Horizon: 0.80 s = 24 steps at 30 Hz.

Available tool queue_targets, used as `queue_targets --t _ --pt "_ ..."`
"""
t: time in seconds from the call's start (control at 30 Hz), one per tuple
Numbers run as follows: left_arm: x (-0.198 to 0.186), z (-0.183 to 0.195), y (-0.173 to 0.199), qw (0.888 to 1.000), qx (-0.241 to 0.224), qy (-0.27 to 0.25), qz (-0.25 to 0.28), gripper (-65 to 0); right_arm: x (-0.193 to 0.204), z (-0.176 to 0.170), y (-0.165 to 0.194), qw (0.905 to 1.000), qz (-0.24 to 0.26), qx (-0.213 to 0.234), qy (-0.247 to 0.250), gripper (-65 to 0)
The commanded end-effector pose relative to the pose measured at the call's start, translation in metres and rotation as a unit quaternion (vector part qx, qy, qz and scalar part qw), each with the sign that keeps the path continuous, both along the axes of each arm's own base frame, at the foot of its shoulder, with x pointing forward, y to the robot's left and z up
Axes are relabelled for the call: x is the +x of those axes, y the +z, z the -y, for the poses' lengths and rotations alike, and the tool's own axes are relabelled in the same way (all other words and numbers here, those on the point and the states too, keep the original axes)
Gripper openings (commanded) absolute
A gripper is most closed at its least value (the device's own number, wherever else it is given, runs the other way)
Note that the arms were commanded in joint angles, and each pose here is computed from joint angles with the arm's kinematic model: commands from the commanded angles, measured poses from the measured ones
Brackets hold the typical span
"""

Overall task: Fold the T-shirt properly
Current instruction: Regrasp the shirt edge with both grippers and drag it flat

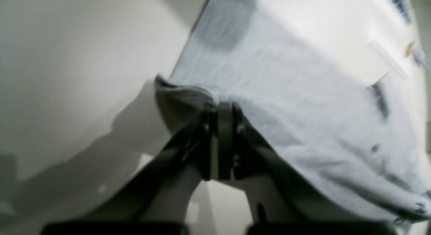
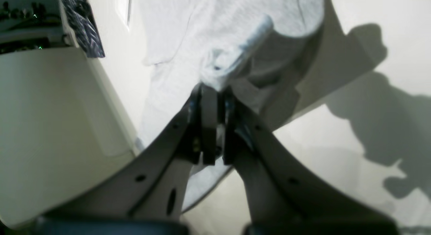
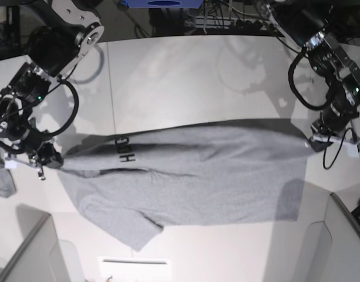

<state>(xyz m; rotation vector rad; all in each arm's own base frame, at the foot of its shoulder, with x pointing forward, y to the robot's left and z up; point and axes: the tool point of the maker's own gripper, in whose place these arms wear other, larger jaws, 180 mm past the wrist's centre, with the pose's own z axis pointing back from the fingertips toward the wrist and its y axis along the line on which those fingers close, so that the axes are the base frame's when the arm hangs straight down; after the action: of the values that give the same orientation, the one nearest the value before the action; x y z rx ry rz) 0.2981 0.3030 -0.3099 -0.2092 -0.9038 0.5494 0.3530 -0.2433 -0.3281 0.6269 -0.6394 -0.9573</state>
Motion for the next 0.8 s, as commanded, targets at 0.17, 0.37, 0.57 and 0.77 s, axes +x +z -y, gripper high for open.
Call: queue_targets --t 0.17,0.37,0.57,0.77 --pt "-0.047 -0.003 0.001 0.998 0.054 -0.012 -0.024 -65.0 -0.043 -0.001 -0.009 0.9998 -0.002 0.007 0.017 -65.0" --pt "-0.104 -0.027 -0.023 0.994 0.06 0.029 -0.087 -65.0 -0.094 0.001 -0.049 0.9972 -0.073 0.004 0.016 -65.0" --pt "-0.13 -0.029 -0.035 0.99 0.064 0.029 -0.122 -65.0 -0.11 0.015 -0.055 0.996 -0.087 -0.022 0.007 -65.0" --pt "-0.124 -0.031 -0.03 0.991 0.068 0.029 -0.115 -65.0 -0.101 0.019 -0.029 0.9971 -0.052 -0.054 0.011 -65.0"
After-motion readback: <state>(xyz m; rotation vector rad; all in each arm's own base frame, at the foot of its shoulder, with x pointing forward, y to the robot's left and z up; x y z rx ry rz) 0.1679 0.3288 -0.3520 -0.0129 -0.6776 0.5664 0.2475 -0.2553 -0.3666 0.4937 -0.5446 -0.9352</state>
